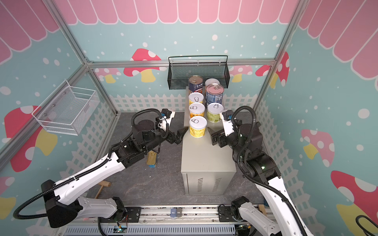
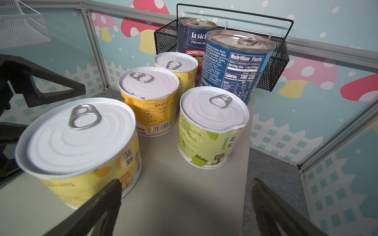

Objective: Place and organize the canned foods onto the counter
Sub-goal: 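Lower the left gripper onto the sardine tin on the floor while right gripper withdraws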

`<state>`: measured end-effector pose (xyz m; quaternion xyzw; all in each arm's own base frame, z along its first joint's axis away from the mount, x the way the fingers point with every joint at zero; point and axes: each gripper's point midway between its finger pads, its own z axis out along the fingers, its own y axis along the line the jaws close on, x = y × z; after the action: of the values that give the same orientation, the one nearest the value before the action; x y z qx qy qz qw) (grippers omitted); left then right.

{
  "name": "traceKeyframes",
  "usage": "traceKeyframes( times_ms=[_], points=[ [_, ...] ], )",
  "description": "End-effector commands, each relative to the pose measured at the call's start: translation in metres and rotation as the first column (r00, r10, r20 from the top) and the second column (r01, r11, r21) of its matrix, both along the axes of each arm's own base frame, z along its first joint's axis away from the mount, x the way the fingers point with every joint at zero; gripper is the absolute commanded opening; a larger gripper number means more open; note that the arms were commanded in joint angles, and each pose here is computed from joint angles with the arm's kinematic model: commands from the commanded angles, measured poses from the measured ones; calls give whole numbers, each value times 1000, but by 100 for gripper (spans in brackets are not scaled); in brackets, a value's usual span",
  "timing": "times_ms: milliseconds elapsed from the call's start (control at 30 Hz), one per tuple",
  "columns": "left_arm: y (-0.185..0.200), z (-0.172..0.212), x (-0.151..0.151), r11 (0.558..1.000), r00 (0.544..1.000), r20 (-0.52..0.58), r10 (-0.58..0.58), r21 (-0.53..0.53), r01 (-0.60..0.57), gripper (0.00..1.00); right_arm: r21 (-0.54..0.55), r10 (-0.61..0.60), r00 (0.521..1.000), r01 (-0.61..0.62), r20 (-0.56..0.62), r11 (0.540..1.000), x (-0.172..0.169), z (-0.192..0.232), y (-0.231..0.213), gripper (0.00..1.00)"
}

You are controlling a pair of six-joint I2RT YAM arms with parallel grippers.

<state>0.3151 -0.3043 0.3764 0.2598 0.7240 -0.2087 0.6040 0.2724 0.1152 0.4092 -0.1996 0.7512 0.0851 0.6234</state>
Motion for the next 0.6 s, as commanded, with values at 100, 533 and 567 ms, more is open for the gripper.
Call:
traceKeyframes(
  times_ms=[100, 533, 567],
  points=[
    [28, -7, -5, 996, 997, -41, 60, 75, -57, 99, -11, -57, 998, 57, -19, 998, -23, 0, -21, 99],
    [137, -55, 4, 956, 912, -306, 274, -16, -292, 99, -115, 111, 992, -118, -65, 986, -78, -2, -17, 99],
    [145, -63, 5, 948, 895, -331, 300, -5, -319, 99, -122, 123, 990, -131, -75, 984, -79, -3, -16, 99]
  ],
)
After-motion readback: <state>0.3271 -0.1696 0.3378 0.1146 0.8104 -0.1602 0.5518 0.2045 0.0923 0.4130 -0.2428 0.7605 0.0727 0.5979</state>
